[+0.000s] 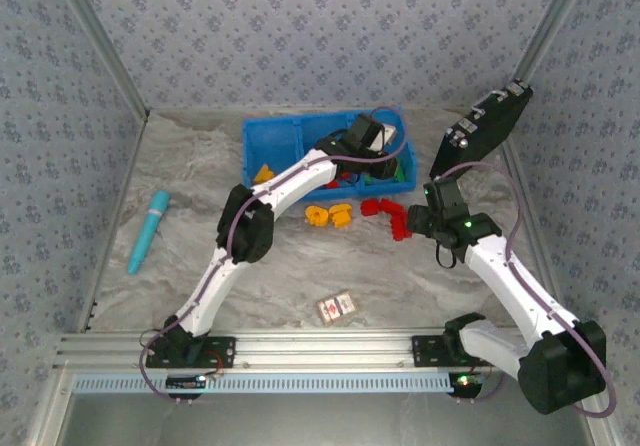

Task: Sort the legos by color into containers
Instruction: Place the lego in the container, then pick up the lego from the center of the table.

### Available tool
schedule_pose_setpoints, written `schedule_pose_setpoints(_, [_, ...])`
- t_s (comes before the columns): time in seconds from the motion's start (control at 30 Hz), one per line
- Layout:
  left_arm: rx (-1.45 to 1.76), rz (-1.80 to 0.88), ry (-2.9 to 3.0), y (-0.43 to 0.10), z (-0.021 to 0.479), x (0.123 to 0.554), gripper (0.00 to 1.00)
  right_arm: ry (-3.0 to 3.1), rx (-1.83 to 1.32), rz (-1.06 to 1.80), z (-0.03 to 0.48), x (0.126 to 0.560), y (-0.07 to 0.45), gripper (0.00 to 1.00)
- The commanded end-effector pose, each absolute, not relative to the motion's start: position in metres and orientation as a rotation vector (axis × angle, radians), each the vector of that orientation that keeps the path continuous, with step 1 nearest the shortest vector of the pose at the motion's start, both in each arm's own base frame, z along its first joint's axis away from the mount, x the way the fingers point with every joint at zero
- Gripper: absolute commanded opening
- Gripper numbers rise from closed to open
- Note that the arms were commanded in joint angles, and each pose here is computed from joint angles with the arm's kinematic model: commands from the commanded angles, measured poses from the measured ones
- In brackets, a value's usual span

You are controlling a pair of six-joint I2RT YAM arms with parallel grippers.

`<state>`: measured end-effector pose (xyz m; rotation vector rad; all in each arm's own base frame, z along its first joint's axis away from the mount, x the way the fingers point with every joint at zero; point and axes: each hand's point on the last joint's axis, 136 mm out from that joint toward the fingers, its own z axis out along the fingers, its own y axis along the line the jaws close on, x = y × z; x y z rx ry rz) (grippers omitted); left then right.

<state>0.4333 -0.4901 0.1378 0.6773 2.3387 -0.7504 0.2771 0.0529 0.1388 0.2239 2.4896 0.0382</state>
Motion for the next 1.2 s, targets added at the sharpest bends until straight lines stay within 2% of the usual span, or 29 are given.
schedule_pose_setpoints(0.0, [0.673, -0.728, 2.356, -0.492, 0.137, 0.437, 0.38, 2.513, 0.242, 0.061, 0.130, 0.272, 0.053, 0.73])
schedule_pose_setpoints(0.23, [0.669, -0.713, 2.351, -0.492, 0.138, 0.442, 0.48, 2.515, 0.252, 0.066, 0.129, 0.274, 0.050, 0.73])
schedule_pose_setpoints(0.37, [0.681, -0.696, 2.346, -0.488, 0.146, 0.441, 0.48, 2.522, 0.254, 0.071, 0.128, 0.274, 0.050, 0.73])
schedule_pose_setpoints(0.6, [0.750, -0.559, 2.274, -0.455, 0.202, 0.429, 0.47, 2.510, 0.253, 0.100, 0.127, 0.281, 0.055, 0.73])
schedule_pose_setpoints(0.8, [0.757, -0.324, 2.203, -0.389, 0.241, 0.406, 0.48, 2.503, 0.229, 0.143, 0.129, 0.291, 0.066, 0.73])
schedule_pose_setpoints(1.03, [0.615, -0.083, 2.245, -0.282, 0.237, 0.355, 0.52, 2.515, 0.180, 0.171, 0.131, 0.306, 0.082, 0.73])
schedule_pose_setpoints(1.1, [0.563, -0.043, 2.279, -0.257, 0.230, 0.340, 0.55, 2.519, 0.156, 0.179, 0.132, 0.310, 0.089, 0.73])
schedule_pose_setpoints(1.17, [0.490, 0.012, 2.323, -0.233, 0.221, 0.327, 0.64, 2.522, 0.139, 0.187, 0.134, 0.315, 0.097, 0.72])
